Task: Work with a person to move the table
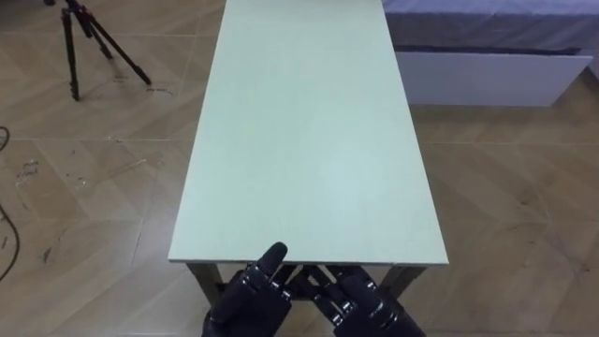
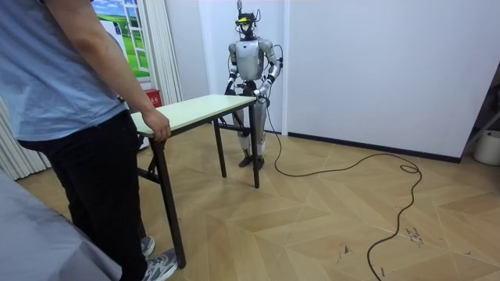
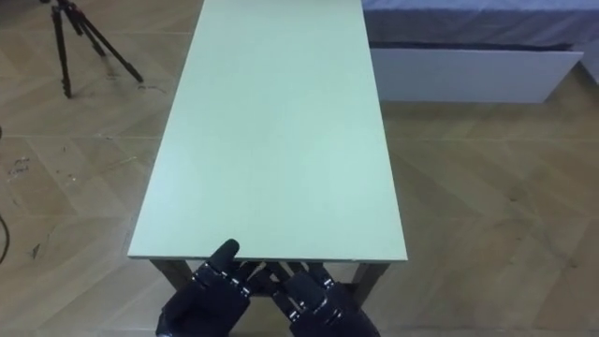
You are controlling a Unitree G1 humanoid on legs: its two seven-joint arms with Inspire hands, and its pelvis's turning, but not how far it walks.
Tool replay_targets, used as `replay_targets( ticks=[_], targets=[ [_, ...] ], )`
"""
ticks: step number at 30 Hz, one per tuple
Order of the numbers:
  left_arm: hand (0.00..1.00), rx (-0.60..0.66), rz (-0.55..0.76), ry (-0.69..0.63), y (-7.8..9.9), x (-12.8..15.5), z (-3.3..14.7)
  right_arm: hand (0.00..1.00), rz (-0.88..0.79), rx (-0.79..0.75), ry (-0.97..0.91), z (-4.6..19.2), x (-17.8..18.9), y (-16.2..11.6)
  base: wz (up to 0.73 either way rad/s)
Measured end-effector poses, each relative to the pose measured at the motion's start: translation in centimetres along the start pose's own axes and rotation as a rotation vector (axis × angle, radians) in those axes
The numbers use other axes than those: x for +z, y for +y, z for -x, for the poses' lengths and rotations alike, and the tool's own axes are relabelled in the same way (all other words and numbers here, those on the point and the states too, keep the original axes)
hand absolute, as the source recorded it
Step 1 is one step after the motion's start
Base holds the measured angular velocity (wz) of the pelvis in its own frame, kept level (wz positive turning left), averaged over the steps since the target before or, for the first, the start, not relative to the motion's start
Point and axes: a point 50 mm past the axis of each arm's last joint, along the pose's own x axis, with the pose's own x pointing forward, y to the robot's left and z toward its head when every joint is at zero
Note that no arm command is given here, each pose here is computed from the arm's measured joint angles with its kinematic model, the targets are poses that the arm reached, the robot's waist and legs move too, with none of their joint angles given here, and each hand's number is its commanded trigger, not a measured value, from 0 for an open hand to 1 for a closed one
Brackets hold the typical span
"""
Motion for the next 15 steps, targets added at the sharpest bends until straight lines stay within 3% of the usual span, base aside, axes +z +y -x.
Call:
replay_targets(
  ticks=[15],
  targets=[
    [0.00, 0.029, -0.013, -0.069, 0.2, 1.9, 0.4, 0.00, -0.007, -0.069, -0.028, -0.3, 0.9, 0.3, 0.00]
  ],
)
